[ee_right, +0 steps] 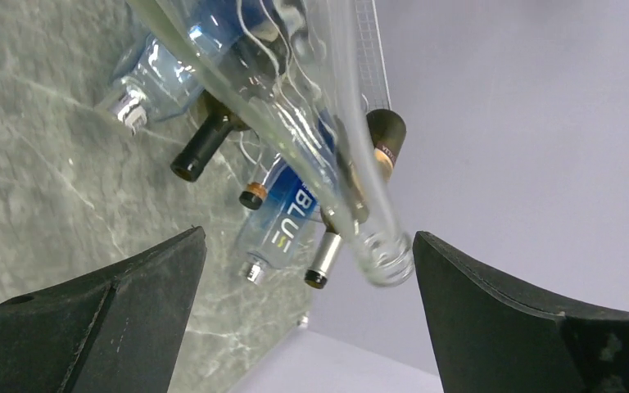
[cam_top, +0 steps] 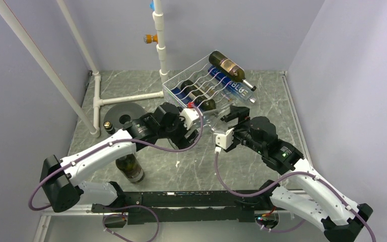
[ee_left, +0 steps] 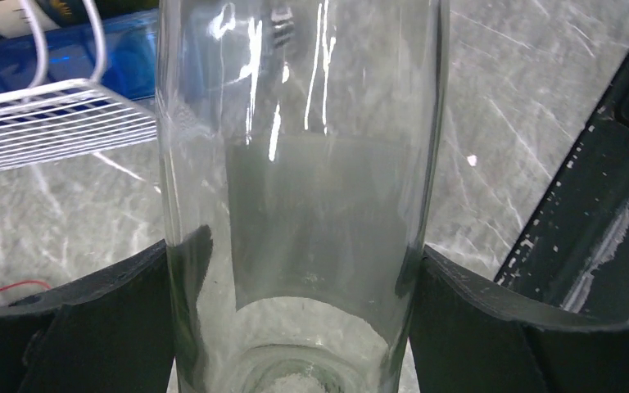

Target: Put the wine bottle on the wine rack

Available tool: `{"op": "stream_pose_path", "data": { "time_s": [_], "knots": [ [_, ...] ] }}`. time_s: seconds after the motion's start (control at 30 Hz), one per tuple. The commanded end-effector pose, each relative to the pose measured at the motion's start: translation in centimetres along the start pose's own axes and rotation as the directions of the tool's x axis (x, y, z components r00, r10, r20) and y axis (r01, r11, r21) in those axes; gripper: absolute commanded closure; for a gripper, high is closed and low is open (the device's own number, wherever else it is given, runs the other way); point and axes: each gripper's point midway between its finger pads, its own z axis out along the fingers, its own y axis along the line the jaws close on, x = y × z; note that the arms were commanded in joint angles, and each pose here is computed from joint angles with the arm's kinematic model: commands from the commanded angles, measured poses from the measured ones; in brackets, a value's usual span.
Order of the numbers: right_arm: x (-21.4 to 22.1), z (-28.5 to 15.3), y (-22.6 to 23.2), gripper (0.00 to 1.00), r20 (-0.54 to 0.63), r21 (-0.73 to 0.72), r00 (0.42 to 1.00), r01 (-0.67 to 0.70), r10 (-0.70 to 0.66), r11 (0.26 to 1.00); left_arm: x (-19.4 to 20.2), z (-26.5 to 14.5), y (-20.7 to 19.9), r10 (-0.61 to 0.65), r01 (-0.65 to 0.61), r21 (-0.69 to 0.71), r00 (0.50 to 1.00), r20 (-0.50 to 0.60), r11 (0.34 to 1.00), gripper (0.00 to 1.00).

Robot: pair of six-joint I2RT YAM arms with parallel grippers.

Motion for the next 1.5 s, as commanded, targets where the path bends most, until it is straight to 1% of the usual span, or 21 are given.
{"op": "stream_pose_path", "data": {
  "time_s": [0.0,0.1,0.17,0.3,0.57,0.7,0.8,0.9,1.0,1.1,1.23,1.37,1.4,1.43,1.47],
  "knots": [
    [-0.4,-1.0,0.0,0.01,0.024,-0.035,0.985,0.169,-0.168,0.985,-8.5,-2.0,-1.8,0.058,-0.079,0.069,0.963,0.265,0.995,1.00],
    [0.6,-0.8,0.6,0.02,-0.023,-0.085,0.980,0.196,-0.199,0.977,-8.4,-1.9,-3.0,0.073,-0.106,0.113,0.961,0.265,0.988,1.00],
    [0.4,-0.6,0.7,0.02,-0.011,-0.080,0.977,0.212,-0.213,0.974,-8.2,-1.7,-3.6,0.088,-0.126,0.131,0.962,0.260,0.983,1.00],
    [0.9,-0.1,2.0,0.05,-0.023,-0.145,0.969,0.241,-0.247,0.960,-7.8,-1.4,-4.6,0.108,-0.153,0.167,0.962,0.252,0.974,1.00],
    [0.4,0.5,3.3,0.08,0.013,-0.156,0.963,0.267,-0.268,0.951,-7.4,-1.2,-5.8,0.133,-0.184,0.205,0.961,0.242,0.961,1.00],
    [0.4,0.8,4.7,0.11,0.024,-0.192,0.962,0.271,-0.272,0.943,-7.3,-1.1,-6.0,0.139,-0.190,0.208,0.962,0.237,0.960,1.00],
    [0.3,1.1,5.1,0.11,0.031,-0.183,0.960,0.278,-0.277,0.943,-7.2,-1.1,-6.3,0.137,-0.191,0.228,0.962,0.236,0.955,1.00],
    [0.3,1.4,5.5,0.16,0.039,-0.181,0.959,0.282,-0.280,0.942,-7.2,-1.2,-6.6,0.141,-0.200,0.238,0.960,0.241,0.951,1.00],
    [0.2,1.8,5.9,0.26,0.044,-0.177,0.955,0.298,-0.295,0.938,-7.1,-1.2,-7.0,0.143,-0.205,0.257,0.960,0.240,0.945,1.00],
    [0.1,2.0,6.1,0.33,0.048,-0.168,0.952,0.306,-0.302,0.937,-7.0,-1.2,-7.4,0.143,-0.209,0.278,0.960,0.240,0.938,1.00],
    [0.2,2.1,6.1,0.56,0.036,-0.152,0.946,0.325,-0.323,0.934,-7.0,-1.2,-7.6,0.149,-0.216,0.287,0.959,0.240,0.933,1.00],
    [0.3,1.9,6.4,0.77,0.037,-0.157,0.952,0.304,-0.302,0.940,-7.0,-1.3,-7.4,0.155,-0.218,0.273,0.960,0.235,0.937,1.00],
    [0.2,1.8,6.3,0.90,0.042,-0.152,0.955,0.297,-0.294,0.943,-6.9,-1.2,-7.2,0.156,-0.216,0.263,0.961,0.230,0.940,1.00],
    [0.0,1.8,6.3,1.00,0.046,-0.143,0.956,0.294,-0.291,0.945,-6.9,-1.1,-7.0,0.156,-0.212,0.253,0.962,0.225,0.944,1.00],
    [0.0,1.8,6.2,1.00,0.049,-0.132,0.957,0.290,-0.286,0.948,-7.0,-1.1,-6.8,0.154,-0.208,0.245,0.963,0.222,0.947,0.96]
  ]
}}
